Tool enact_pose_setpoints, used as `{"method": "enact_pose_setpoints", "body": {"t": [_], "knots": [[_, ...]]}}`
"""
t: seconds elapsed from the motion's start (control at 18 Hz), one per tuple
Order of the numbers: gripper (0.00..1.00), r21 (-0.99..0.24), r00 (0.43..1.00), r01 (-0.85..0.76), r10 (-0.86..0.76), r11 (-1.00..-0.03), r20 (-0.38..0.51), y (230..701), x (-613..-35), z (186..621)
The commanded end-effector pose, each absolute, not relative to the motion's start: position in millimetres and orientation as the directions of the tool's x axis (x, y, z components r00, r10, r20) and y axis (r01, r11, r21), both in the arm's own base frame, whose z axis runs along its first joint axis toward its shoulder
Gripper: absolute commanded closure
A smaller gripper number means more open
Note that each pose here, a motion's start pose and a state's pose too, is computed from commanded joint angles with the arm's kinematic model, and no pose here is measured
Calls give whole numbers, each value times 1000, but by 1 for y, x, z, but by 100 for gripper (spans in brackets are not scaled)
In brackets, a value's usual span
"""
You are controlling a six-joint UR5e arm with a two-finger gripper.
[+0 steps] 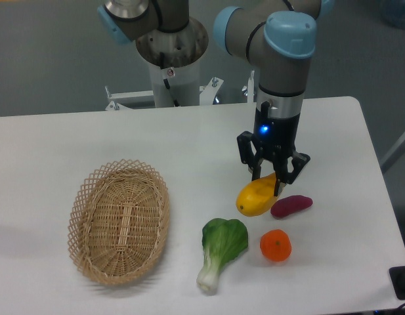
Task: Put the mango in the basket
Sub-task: 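Grasp the yellow mango with the gripper and lift it off the table, then carry the held mango over the wicker basket and lower it inside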
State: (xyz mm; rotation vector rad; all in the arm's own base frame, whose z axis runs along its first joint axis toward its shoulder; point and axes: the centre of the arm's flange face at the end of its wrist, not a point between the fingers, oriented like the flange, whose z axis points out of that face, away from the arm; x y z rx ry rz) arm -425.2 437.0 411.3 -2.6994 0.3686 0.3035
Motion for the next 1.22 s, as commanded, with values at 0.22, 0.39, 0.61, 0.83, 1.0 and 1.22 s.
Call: {"method": "enact_pose_setpoints", "body": {"t": [0.22,0.39,0.61,0.83,1.0,1.22], "knots": [[62,-354,944,-292,-207,-888,-259,438,-423,411],[62,-355,946,-287,-206,-890,-250,440,-420,407],[62,-363,958,-249,-174,-898,-226,443,-412,404],[62,-376,972,-198,-131,-905,-196,461,-388,405],[62,-395,984,-147,-92,-907,-156,482,-362,397],[62,-398,991,-106,-66,-911,-113,510,-320,391]]}}
